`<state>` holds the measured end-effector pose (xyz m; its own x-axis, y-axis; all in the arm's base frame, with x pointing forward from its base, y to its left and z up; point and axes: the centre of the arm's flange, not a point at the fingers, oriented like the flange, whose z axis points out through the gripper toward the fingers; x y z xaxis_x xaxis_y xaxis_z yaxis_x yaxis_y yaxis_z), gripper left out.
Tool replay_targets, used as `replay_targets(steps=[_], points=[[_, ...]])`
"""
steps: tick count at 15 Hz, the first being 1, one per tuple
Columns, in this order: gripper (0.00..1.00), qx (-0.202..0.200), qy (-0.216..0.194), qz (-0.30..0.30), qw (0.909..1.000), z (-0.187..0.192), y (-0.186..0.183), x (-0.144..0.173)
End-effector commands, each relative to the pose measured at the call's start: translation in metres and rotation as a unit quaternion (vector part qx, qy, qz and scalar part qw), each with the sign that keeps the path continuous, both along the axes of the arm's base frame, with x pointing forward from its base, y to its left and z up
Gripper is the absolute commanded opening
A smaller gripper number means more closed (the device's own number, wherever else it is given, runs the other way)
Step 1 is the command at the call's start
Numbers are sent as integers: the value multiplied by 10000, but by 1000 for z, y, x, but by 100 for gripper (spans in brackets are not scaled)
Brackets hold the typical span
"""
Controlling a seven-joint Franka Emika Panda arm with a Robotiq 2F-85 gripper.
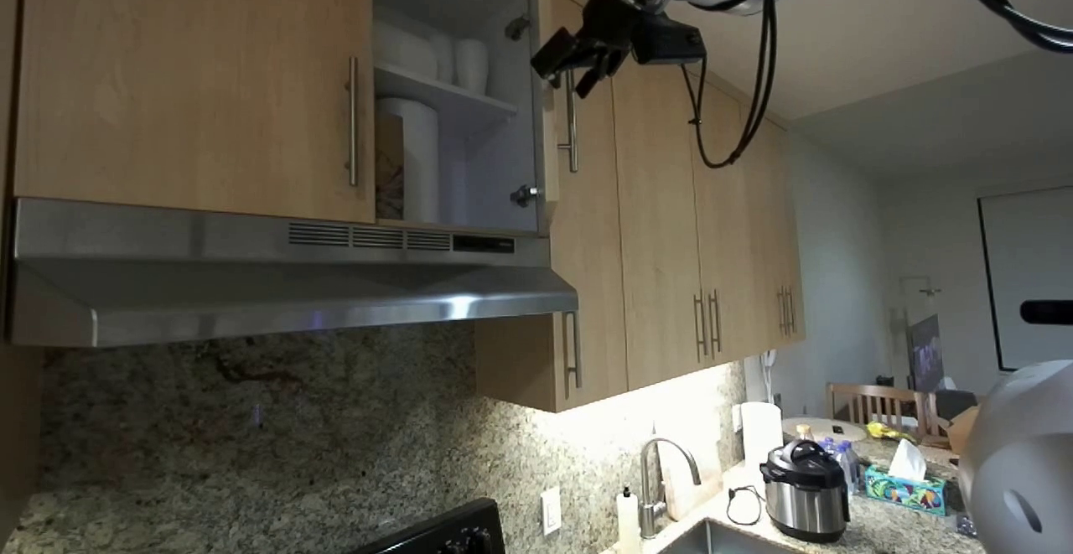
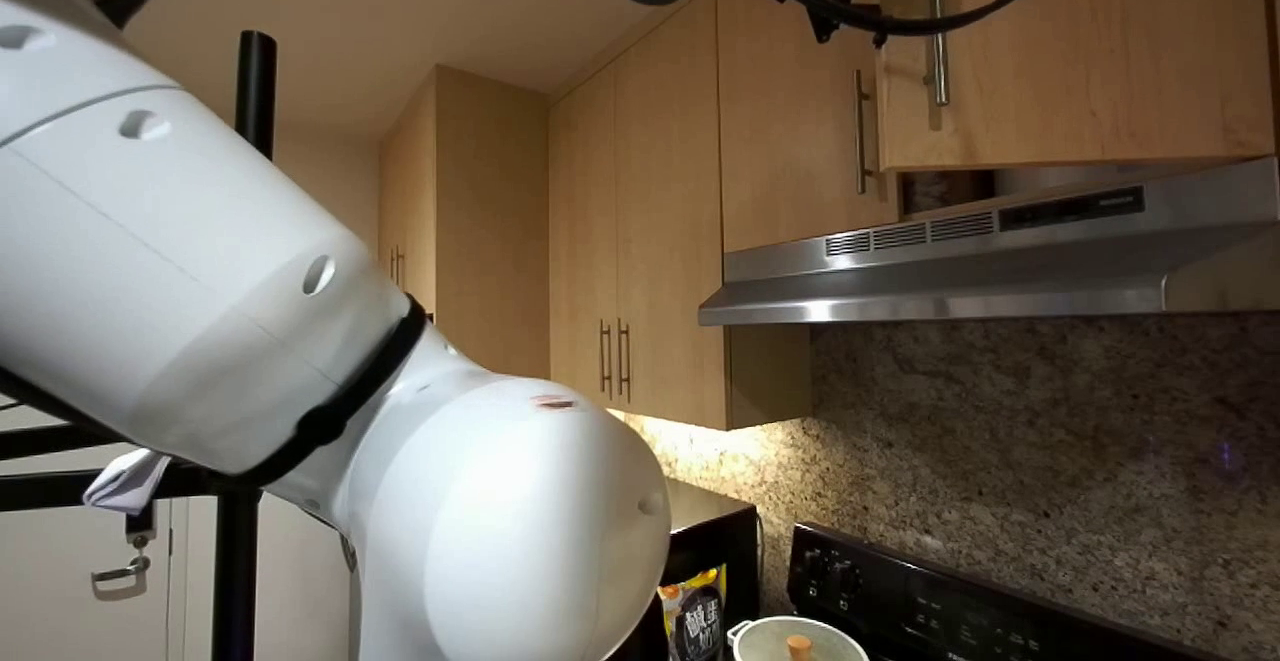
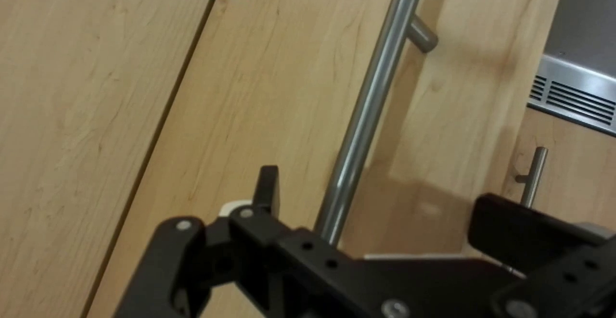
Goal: Fully close the cupboard
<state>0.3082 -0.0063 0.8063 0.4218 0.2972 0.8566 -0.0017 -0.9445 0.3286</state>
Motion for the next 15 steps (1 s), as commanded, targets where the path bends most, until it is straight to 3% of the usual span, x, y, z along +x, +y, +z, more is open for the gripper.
replay_targets(steps=[1, 7, 15], points=[[100, 290, -272, -367, 9985, 4, 20, 62], [100, 1031, -666, -786, 9893, -2, 87, 141], [100, 922, -759, -964, 9882, 15, 123, 193]])
